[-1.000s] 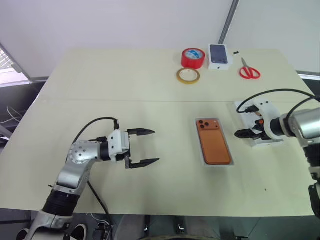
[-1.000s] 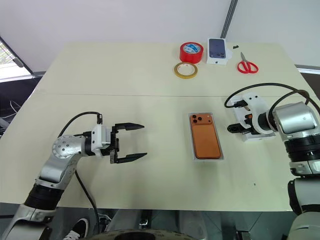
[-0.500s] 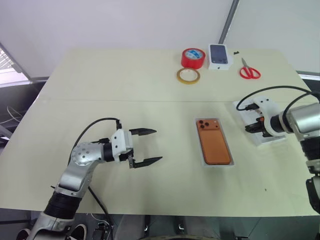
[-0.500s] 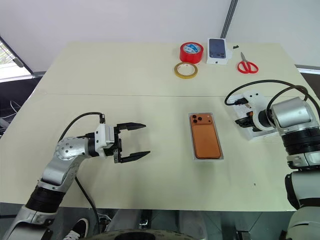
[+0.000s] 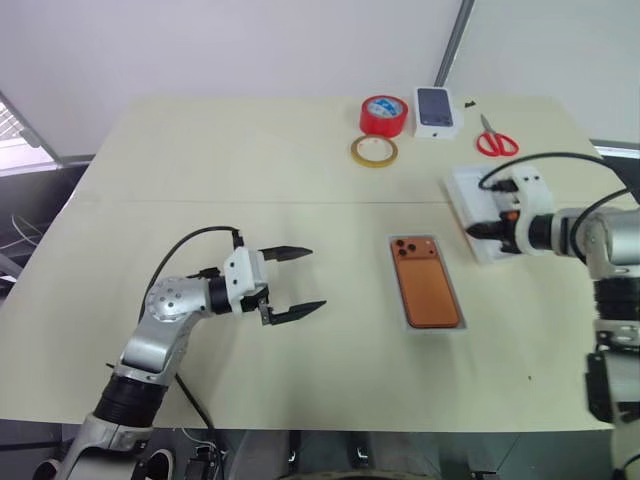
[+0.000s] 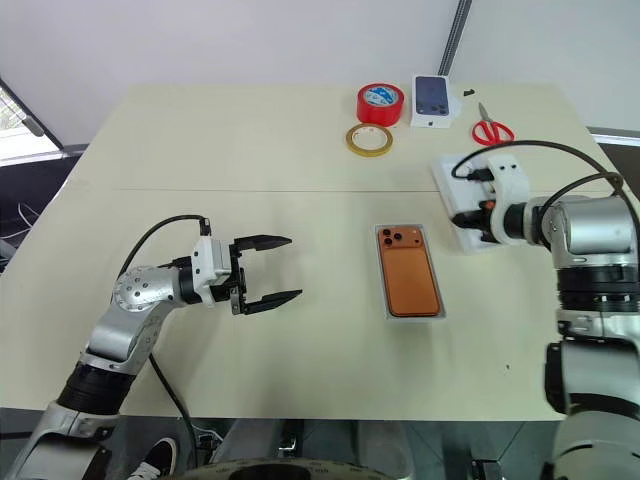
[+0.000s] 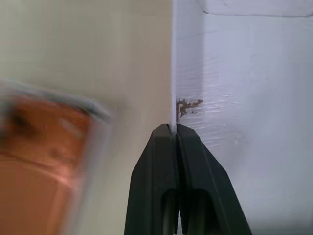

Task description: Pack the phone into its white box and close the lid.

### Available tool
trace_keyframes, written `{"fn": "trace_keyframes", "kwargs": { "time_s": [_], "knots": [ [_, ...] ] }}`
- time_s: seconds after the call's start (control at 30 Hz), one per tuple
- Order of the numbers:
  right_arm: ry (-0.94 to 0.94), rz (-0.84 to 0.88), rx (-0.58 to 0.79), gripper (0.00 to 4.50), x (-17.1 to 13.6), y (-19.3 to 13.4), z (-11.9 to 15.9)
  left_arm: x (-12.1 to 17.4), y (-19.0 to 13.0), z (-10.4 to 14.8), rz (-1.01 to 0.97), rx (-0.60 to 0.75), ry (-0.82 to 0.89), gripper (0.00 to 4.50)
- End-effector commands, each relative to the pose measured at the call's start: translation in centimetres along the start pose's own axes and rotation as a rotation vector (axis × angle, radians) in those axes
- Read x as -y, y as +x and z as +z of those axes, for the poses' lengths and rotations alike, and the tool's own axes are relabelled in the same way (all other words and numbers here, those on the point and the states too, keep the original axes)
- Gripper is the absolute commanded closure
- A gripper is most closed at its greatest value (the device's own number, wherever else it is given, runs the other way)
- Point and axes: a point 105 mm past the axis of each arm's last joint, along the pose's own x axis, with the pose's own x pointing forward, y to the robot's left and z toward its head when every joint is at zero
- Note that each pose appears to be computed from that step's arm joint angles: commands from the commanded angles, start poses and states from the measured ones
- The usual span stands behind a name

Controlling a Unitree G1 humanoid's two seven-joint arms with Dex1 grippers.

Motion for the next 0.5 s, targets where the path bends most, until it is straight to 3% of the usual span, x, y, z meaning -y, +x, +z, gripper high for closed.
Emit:
{"fn": "trace_keyframes", "kwargs": {
  "time_s": [0.03, 0.17, 0.33, 0.5],
  "knots": [
    [0.091, 0.141, 0.294, 4.49, -2.6, -1.9, 4.3, -1.1, 0.0, 0.6, 0.049, 0.022, 0.0, 0.0],
    [0.279, 0.411, 0.428, 4.49, -7.3, -2.8, 5.3, -1.8, 0.4, 0.8, 0.084, 0.034, -0.02, 0.0],
    [0.408, 0.71, 0.447, 4.49, -12.5, -4.1, 3.1, -2.3, 0.8, 1.4, 0.101, 0.045, -0.045, 0.0],
    [0.402, 0.878, 0.334, 4.49, -16.1, -5.9, -0.8, -3.3, 0.9, 2.1, 0.135, 0.066, -0.099, 0.0]
  ]
}}
